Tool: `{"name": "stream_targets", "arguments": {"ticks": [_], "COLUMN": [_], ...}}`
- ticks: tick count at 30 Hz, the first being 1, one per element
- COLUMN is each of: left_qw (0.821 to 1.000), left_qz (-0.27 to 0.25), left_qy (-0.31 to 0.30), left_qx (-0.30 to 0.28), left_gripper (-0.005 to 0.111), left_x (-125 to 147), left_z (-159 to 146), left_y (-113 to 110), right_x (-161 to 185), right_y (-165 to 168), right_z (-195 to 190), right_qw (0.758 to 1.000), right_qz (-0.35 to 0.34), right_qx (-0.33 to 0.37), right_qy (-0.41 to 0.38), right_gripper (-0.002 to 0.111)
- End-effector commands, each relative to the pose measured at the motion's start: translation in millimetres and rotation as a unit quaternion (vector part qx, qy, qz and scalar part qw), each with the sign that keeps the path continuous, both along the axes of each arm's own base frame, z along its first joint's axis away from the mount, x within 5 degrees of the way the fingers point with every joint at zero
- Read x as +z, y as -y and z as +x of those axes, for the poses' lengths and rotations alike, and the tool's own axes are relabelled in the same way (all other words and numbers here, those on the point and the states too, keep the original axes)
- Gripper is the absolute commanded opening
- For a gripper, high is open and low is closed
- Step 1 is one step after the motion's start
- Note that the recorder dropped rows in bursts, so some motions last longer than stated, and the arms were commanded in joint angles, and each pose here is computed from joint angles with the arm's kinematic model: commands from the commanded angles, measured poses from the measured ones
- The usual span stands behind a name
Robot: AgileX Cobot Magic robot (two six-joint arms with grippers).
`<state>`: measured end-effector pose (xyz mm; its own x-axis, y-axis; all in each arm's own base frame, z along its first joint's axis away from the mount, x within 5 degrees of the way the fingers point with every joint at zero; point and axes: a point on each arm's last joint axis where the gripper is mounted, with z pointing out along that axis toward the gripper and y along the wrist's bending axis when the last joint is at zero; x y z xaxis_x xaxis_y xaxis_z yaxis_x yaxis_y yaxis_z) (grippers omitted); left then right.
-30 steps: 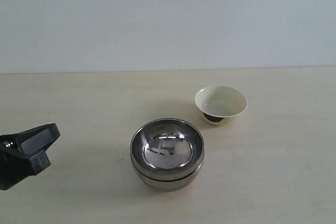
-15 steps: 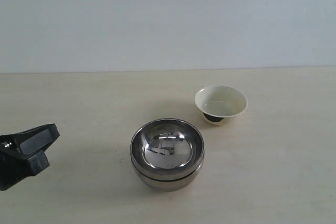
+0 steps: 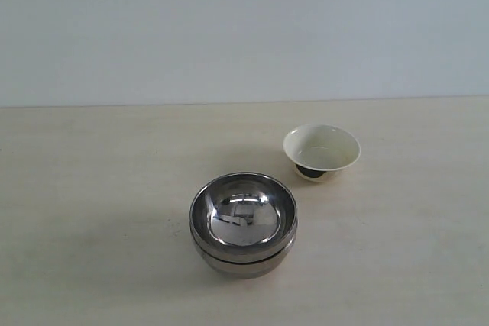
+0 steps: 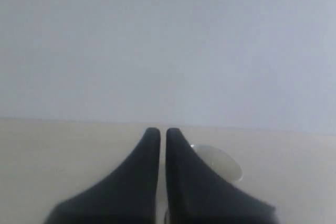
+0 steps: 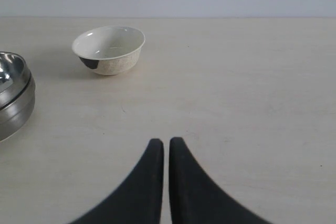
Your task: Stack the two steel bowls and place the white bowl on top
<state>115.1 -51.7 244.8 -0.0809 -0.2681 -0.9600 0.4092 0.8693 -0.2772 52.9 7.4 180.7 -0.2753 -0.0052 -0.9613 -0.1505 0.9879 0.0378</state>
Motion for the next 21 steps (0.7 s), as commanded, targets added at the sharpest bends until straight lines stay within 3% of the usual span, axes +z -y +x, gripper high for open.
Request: {"name": "stream_targets", "arguments": {"ticks": [1, 9, 21], "left_qw": [0.999, 0.991, 0.977], "left_qz": [-0.002, -0.024, -0.043], "left_qy": [0.032, 0.102, 0.16], "left_qx": [0.041, 0.087, 0.133], "left_gripper": [0.004, 0.004, 0.004], "left_x": [8.6, 14.8, -6.4], "left_z": [-17.8, -46.8, -65.5], "left_y": [-16.6, -33.5, -43.2], "right_x": [0.6, 0.6, 0.6], "right_y": [0.4, 0.4, 0.4], "right_z": [-0.1, -0.1, -0.1], "right_qw": [1.0, 1.0, 1.0], "right_qz": [-0.002, -0.002, -0.002], "right_qx": [-0.002, -0.002, -0.002], "right_qy": [0.005, 0.005, 0.005], "right_gripper": [0.0, 0.0, 0.0]}}
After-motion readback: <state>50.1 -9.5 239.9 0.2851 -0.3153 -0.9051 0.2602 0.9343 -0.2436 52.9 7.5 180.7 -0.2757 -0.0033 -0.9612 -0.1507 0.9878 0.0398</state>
